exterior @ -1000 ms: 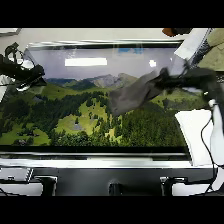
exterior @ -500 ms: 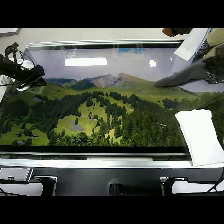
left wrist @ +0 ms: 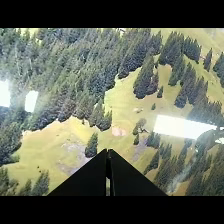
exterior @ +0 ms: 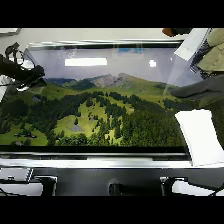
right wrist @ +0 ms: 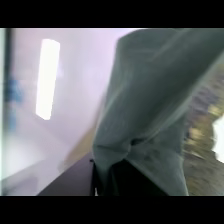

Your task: Fold the clothes and pants, and hang the long-sleeved shirts on hangers.

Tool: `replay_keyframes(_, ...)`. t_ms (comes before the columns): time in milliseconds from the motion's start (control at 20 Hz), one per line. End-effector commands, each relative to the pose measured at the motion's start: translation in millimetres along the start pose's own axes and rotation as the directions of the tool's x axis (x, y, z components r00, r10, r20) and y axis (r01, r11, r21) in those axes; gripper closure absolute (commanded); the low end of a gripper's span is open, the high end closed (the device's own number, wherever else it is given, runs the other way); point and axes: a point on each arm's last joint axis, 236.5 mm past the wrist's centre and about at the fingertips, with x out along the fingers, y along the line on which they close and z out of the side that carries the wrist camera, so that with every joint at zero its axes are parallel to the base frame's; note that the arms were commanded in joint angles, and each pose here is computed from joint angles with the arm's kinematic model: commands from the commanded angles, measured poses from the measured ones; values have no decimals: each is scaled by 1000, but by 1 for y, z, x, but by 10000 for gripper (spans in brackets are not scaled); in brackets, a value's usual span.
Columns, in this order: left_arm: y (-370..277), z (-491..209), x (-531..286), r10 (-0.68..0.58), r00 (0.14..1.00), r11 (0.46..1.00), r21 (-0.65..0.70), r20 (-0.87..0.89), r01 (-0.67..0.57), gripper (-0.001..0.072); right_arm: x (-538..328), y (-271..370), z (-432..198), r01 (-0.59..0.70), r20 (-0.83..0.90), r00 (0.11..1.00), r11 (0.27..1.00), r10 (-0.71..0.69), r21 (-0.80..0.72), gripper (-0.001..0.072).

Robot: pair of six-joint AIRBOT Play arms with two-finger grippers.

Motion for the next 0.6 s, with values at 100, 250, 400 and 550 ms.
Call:
replay_keyframes(100,2,-8,0,9,999,1000,10,-36,-9,689,-17,-69,-16,291,-60,954,956,-294,-42,680)
replay_keyframes(250,3,-12,0,13,999,1000,27,-52,-12,688,-30,-98,-17,402,-57,909,904,-413,-146,678)
replay_keyframes(400,5,-14,-1,16,998,999,31,-60,-14,688,-52,-132,-8,516,23,852,831,-523,-208,678)
replay_keyframes(550,5,-14,-1,16,998,999,31,-60,-14,688,-61,-164,-15,580,47,809,783,-586,-225,677)
